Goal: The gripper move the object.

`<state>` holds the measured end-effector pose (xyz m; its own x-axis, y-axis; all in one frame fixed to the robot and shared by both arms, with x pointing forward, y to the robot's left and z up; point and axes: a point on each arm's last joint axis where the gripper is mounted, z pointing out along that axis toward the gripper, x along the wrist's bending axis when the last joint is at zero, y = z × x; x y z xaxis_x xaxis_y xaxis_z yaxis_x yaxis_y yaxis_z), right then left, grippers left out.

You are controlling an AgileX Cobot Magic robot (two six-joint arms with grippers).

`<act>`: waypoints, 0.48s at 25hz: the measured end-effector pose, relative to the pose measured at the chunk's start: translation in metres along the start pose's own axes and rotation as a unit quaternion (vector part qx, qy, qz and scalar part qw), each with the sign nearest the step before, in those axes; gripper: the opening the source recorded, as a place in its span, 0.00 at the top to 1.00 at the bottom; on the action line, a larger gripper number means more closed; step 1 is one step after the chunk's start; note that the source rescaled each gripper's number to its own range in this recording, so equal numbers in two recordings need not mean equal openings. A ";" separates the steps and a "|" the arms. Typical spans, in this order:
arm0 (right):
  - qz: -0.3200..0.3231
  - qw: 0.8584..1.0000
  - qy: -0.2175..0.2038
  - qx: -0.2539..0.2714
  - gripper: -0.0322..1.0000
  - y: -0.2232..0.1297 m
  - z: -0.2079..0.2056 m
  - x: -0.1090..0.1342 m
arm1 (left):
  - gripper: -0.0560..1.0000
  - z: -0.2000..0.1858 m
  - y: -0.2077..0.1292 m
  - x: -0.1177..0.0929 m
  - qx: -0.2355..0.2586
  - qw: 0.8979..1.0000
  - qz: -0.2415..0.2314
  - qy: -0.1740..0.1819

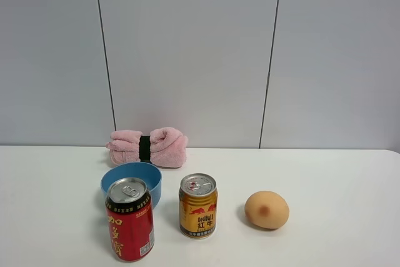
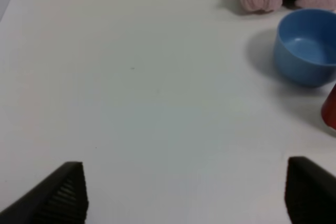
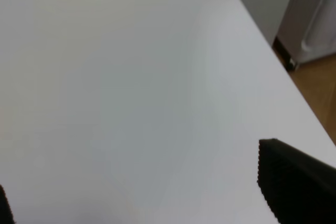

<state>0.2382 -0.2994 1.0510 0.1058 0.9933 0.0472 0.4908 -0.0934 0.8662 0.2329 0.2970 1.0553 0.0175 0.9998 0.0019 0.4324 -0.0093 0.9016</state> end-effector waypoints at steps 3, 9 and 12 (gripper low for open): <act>0.000 1.000 0.001 -0.017 0.00 -0.003 -0.004 0.000 | 0.00 0.000 0.000 0.000 0.000 1.000 0.000 0.000; 0.000 1.000 0.001 -0.017 0.00 -0.003 -0.004 0.000 | 0.00 0.000 0.000 0.000 0.000 1.000 0.000 0.000; 0.000 1.000 0.001 -0.017 0.00 -0.003 -0.004 0.000 | 0.00 0.000 0.000 0.000 0.000 1.000 0.000 0.000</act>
<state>0.2330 -0.2991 1.0509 0.1041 0.9934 0.0485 0.4611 -0.0914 0.8826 0.2329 0.2970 1.0553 0.0175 0.9998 0.0019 0.4324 -0.0093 0.9016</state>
